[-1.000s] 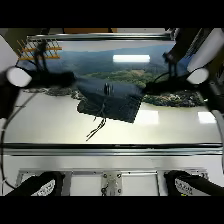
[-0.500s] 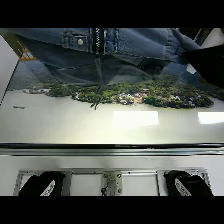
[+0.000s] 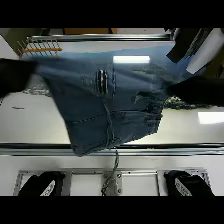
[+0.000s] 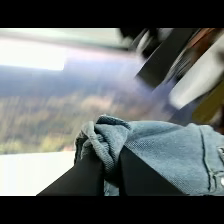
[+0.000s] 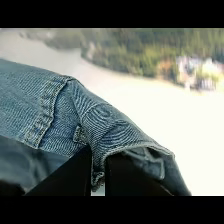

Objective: Fold the clothes and pants, and hang the long-sleeved shirts on hangers.

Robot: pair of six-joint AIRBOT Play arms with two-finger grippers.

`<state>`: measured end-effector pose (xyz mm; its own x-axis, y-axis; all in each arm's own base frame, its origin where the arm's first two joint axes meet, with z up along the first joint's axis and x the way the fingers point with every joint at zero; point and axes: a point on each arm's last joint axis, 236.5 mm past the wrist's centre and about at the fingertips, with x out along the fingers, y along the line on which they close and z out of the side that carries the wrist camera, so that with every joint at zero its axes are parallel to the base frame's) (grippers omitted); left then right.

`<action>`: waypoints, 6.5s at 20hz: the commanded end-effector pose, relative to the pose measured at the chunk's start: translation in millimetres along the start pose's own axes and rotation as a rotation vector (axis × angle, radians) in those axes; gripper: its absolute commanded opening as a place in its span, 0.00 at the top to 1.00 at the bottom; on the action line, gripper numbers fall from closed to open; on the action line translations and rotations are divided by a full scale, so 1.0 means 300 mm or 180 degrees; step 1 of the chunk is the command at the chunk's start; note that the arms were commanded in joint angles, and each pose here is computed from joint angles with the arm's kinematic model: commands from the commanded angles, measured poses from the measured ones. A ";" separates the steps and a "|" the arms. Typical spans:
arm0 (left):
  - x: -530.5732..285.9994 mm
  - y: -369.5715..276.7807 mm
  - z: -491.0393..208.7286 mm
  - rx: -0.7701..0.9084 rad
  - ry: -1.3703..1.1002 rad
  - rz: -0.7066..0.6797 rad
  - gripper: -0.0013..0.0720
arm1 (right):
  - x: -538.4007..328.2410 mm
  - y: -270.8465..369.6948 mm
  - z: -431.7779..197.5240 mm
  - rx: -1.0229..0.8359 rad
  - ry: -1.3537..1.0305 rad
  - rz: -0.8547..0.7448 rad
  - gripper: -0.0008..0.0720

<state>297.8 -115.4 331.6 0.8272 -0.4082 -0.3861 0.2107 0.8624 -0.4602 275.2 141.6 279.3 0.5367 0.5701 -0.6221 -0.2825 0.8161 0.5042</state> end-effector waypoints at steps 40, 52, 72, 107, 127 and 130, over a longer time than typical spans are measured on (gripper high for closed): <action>0.634 0.513 -0.806 -0.0638 0.1793 0.0798 0.13 | 0.630 -0.542 -0.399 0.0477 0.1204 -0.0586 0.05; 0.589 0.133 -0.783 -0.0046 0.1544 0.0015 0.94 | 0.672 -0.915 -0.552 0.1929 0.0977 -0.0035 0.05; 0.586 0.121 -0.794 -0.0050 0.1574 -0.0010 0.94 | 0.972 -0.646 -0.426 0.1199 0.1036 0.0570 0.95; 0.585 0.122 -0.797 -0.0047 0.1588 -0.0007 0.94 | 0.146 -0.913 -0.219 0.1006 -0.0431 -0.1294 0.05; 0.585 0.121 -0.797 -0.0049 0.1587 -0.0007 0.94 | 0.441 -0.493 -0.278 -0.0035 0.0152 -0.0461 0.94; 0.585 0.121 -0.797 -0.0048 0.1587 -0.0008 0.94 | 0.441 -0.493 -0.278 -0.0035 0.0151 -0.0462 0.94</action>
<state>326.0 -226.9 55.6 0.4756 -0.5062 -0.7194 0.2006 0.8587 -0.4716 321.7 103.8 72.8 0.5357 0.4490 -0.7152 -0.2134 0.8914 0.3998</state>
